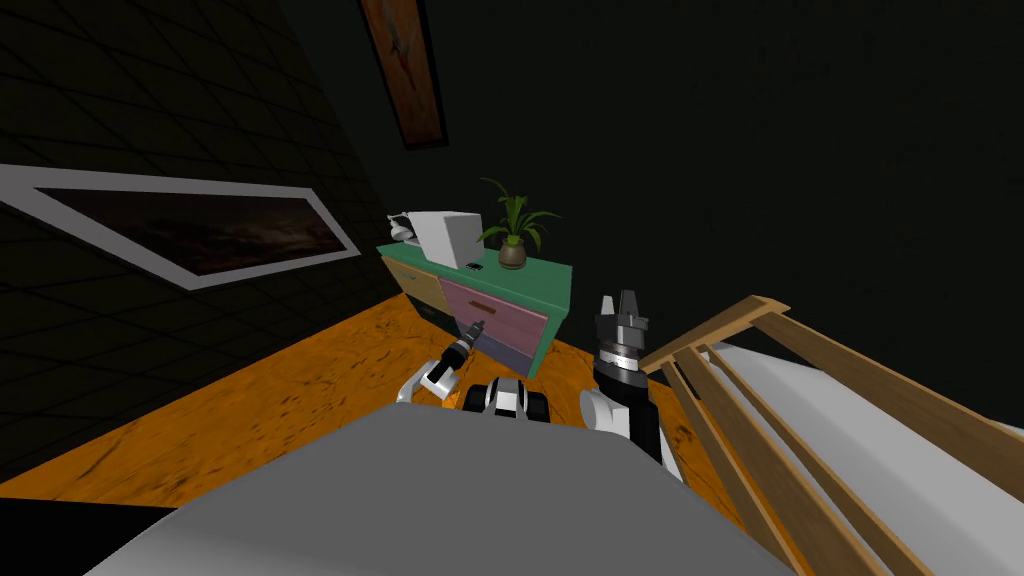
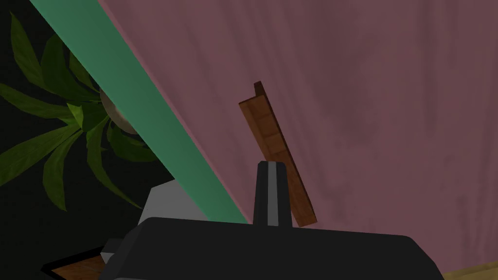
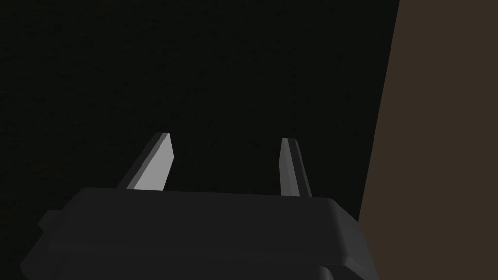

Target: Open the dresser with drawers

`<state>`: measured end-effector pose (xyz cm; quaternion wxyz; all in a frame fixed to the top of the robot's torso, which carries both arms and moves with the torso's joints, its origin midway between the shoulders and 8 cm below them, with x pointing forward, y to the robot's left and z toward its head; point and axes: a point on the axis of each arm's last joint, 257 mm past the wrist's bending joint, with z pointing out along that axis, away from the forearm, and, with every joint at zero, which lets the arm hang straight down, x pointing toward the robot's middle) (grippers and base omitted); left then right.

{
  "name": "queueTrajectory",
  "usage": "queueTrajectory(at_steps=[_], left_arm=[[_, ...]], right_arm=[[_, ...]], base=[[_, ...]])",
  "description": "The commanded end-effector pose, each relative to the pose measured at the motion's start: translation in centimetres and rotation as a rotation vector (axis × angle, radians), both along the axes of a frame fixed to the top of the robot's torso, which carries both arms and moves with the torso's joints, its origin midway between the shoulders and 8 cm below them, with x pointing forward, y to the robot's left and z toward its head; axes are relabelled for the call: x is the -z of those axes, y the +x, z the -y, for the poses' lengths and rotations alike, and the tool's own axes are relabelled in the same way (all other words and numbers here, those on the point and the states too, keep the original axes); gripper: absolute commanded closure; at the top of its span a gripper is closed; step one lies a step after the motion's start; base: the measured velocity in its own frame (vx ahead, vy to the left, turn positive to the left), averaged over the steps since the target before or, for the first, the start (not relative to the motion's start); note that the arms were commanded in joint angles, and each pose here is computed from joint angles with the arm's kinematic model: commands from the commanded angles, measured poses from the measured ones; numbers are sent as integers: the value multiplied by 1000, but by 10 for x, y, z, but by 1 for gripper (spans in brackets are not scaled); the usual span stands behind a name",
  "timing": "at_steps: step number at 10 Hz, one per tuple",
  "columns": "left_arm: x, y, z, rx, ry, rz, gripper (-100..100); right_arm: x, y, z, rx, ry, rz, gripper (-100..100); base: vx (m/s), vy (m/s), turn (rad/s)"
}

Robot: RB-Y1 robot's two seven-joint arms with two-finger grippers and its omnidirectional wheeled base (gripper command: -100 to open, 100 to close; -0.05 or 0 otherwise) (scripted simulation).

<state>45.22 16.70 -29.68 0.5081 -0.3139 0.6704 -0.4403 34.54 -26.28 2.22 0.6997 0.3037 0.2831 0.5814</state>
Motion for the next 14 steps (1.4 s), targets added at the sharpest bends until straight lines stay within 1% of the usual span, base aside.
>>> queueTrajectory(at_steps=[1,2,5,7,8,9,12,13,14], left_arm=[[-1,-3,1,4,0,0,100],[-3,-1,1,4,1,-4,-100],[-6,3,1,3,4,-10,-100],[-6,2,1,3,3,-9,-100],[-6,3,1,3,3,-8,100],[-7,-2,3,10,4,-10,100],[-9,-9,5,18,5,-13,100],[-9,-7,4,16,5,-12,100],[-8,-4,3,11,5,-13,-100]], right_arm=[[0,0,0,0,0,0,0],[0,0,0,0,0,0,0],[0,0,0,0,0,0,0],[0,0,0,0,0,0,0],[0,0,0,0,0,0,0],[0,0,0,0,0,0,0],[0,0,0,0,0,0,0],[0,0,0,0,0,0,0],[0,0,0,0,0,0,0]], base=[[-82,39,5],[83,3,-57],[177,-28,-44],[58,-8,-3],[13,-1,0],[-103,23,50],[-174,60,31],[-83,23,5],[58,-28,-47]])
